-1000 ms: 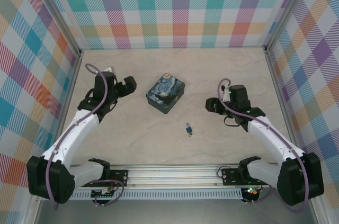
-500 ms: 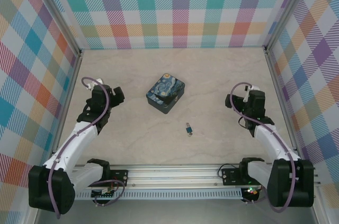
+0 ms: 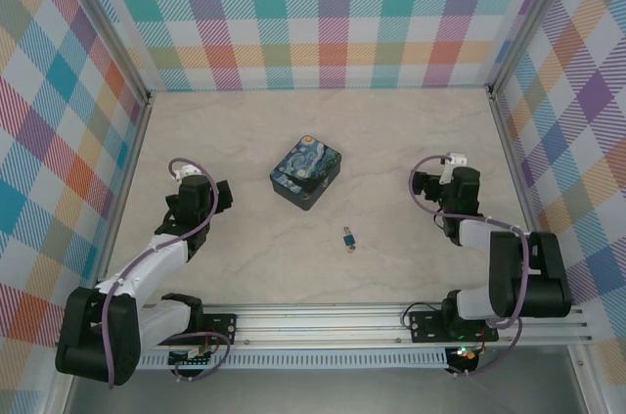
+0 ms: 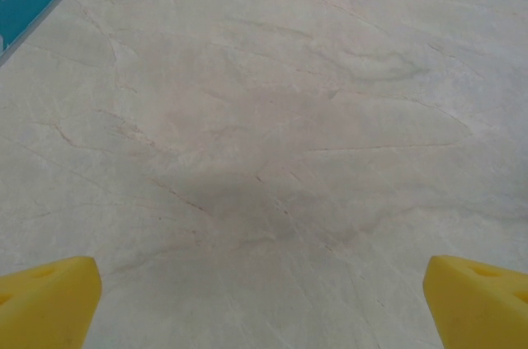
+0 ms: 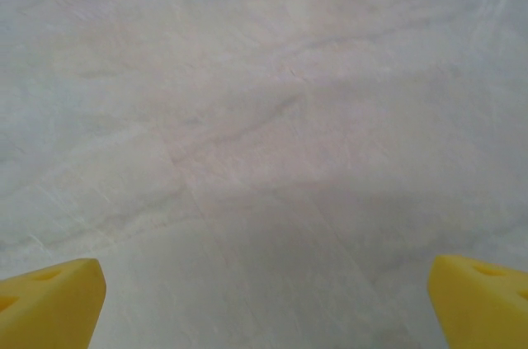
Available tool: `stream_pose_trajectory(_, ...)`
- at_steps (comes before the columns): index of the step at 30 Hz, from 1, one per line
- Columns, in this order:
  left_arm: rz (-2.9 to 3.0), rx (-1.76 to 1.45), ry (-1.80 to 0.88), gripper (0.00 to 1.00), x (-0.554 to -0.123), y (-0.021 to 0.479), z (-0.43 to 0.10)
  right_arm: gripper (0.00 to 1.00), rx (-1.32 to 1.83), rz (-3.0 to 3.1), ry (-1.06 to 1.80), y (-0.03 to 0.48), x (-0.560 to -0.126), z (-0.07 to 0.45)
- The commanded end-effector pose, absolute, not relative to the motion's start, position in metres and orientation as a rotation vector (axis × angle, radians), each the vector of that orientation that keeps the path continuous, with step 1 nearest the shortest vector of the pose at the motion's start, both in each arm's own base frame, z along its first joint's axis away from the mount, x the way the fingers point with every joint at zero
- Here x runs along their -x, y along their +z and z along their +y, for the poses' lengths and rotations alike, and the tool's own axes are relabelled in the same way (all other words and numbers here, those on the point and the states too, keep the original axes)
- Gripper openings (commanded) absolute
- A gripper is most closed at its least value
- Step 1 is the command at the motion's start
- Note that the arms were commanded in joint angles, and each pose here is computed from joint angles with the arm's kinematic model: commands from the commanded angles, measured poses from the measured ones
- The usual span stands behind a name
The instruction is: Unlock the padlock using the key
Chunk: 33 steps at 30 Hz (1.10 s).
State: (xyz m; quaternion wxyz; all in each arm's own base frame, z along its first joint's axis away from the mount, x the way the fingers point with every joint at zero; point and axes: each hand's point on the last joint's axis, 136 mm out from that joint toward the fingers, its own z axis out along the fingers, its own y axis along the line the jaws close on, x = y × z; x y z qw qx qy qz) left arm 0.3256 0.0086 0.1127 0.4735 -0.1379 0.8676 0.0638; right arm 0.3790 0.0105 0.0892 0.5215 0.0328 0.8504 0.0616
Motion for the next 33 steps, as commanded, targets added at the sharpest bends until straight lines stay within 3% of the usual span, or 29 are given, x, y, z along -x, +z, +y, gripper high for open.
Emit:
stream_pose_trajectory(1, 2.085, 0.318, 0.180, 1.00, -0.335, 0.117, 0.014, 1.00, 0.019, 1.917, 0.167, 0.100, -0.391, 0.018)
stream_pose_trajectory(12, 2.123, 0.177, 0.106, 1.00, -0.362, 0.092, -0.008, 1.00, 0.046, 1.948, 0.185, 0.092, -0.397, 0.022)
stream_pose_trajectory(22, 2.018, 0.032, 0.049, 1.00, -0.391, 0.102, -0.027, 1.00, 0.047, 1.950, 0.185, 0.091, -0.397, 0.023)
stream_pose_trajectory(33, 1.950, 0.011, 0.010, 1.00, -0.392, 0.090, -0.025, 1.00, 0.046, 1.948, 0.183, 0.092, -0.397, 0.022)
